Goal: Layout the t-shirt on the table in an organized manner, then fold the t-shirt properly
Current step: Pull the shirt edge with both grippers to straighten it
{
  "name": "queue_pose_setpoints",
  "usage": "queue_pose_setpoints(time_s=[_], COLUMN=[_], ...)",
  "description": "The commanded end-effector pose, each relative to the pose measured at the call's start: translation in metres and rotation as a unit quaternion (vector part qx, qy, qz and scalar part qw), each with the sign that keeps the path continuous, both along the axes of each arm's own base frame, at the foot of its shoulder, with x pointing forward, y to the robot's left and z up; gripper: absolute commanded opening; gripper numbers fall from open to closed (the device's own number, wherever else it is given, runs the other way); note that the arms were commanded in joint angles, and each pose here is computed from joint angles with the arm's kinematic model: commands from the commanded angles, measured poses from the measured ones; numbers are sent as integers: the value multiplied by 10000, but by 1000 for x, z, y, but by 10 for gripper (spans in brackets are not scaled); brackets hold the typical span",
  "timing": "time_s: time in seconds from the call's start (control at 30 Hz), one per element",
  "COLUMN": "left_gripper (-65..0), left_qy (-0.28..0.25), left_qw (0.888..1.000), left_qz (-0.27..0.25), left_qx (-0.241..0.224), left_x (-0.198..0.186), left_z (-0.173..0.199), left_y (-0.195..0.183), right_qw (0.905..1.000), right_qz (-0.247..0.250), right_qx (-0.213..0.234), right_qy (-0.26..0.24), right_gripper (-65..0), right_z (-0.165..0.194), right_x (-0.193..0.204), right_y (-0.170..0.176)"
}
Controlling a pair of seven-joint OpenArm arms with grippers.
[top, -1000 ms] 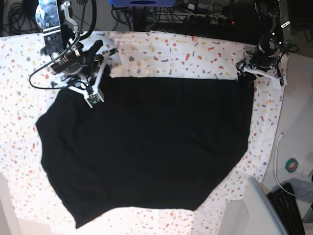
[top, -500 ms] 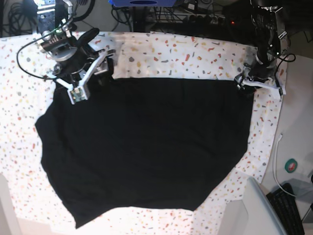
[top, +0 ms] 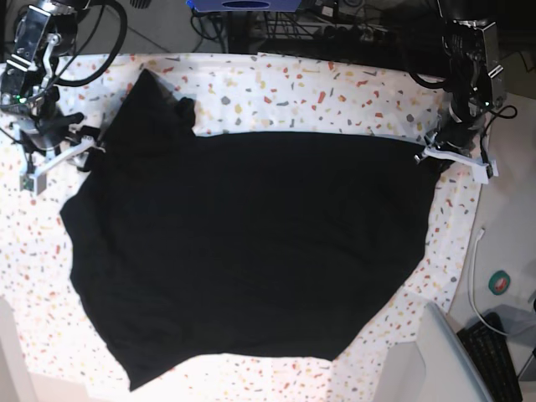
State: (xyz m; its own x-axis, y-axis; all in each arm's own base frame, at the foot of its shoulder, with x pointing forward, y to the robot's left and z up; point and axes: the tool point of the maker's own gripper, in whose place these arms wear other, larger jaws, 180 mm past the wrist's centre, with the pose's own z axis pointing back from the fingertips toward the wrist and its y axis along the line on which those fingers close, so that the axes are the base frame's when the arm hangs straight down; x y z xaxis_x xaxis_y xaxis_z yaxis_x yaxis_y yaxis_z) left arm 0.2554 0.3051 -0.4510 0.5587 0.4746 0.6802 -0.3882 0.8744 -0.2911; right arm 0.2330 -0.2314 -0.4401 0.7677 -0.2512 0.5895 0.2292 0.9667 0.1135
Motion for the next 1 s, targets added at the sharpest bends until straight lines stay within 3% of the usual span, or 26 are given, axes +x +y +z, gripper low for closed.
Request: queue_pose_setpoints(time_s=[0.0, 0.23, 0.47, 0.87, 0.97], left_gripper=[-650, -650, -650, -650, -650], left_qy=[-296, -540, -220, -224, -188], left_qw=[9993, 9973, 9979, 9977, 9979], left_qz=[75, 386, 581, 619, 604], left_qx=[211, 311, 187, 162, 162], left_x=[12, 22, 4, 9, 6], left_z=[22, 40, 15, 15, 13], left_y=[19, 43, 49, 51, 50], right_qw=[9998, 9999, 9995, 9983, 9957], right_qz=[20, 30, 102, 455, 623], right_qx=[-44, -63, -185, 282, 588], right_qy=[-185, -99, -215, 230, 353], right_gripper=[-273, -273, -273, -267, -267], right_z=[9, 6, 22, -5, -15], right_x=[7, 1, -4, -24, -33], right_y=[-2, -3, -1, 48, 68])
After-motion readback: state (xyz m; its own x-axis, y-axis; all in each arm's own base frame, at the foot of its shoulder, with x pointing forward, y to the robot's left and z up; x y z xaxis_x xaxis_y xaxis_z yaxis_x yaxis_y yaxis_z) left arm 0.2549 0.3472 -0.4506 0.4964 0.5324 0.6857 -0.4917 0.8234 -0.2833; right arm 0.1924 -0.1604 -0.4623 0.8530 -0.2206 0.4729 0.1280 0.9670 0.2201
